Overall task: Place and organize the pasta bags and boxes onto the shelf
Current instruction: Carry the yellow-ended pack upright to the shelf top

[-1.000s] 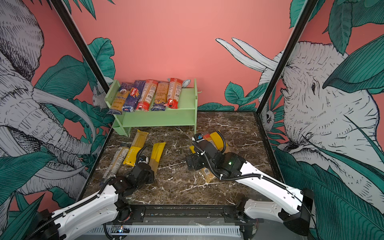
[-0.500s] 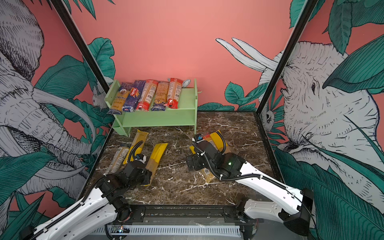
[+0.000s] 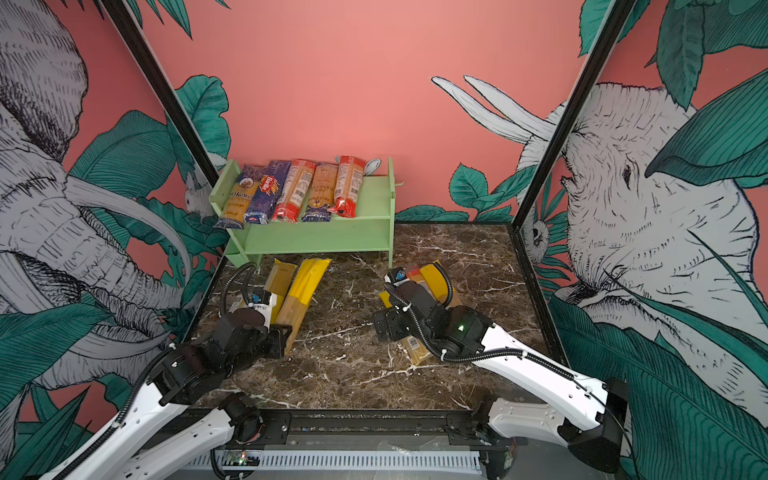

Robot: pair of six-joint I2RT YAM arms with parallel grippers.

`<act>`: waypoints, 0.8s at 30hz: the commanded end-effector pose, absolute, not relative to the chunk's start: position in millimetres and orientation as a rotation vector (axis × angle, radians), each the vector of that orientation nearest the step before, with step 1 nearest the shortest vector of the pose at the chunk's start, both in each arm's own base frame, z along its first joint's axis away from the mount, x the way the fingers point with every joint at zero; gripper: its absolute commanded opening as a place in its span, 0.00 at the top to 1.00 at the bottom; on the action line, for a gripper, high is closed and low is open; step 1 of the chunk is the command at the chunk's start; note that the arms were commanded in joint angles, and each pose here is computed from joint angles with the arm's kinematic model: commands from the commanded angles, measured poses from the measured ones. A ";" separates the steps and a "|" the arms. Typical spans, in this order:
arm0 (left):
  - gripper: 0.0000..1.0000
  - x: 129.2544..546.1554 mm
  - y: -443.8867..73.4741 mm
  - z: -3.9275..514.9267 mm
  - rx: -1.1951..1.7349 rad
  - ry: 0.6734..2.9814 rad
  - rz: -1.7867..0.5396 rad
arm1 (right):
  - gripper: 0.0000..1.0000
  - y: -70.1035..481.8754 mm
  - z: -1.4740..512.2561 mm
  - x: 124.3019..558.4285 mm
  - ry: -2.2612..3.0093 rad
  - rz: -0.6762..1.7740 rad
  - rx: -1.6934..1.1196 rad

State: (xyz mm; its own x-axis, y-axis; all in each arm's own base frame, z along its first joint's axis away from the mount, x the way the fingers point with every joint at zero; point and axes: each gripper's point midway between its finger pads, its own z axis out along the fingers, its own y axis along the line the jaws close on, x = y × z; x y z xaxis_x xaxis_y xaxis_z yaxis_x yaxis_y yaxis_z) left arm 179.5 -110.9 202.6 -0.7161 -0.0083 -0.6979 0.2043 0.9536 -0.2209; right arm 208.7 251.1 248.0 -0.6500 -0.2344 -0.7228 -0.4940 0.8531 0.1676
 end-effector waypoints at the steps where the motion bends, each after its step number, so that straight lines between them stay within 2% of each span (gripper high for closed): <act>1: 1.00 196.1 -116.2 238.5 0.116 2.187 -0.402 | 0.01 249.3 254.0 209.4 2.268 0.451 -0.521; 12: 1.00 201.1 -125.1 260.3 0.149 2.137 -0.438 | 0.01 249.7 249.7 210.7 2.276 0.436 -0.525; 24: 1.00 191.3 -116.6 344.0 0.205 1.982 -0.471 | 0.01 254.4 263.4 218.3 2.249 0.420 -0.544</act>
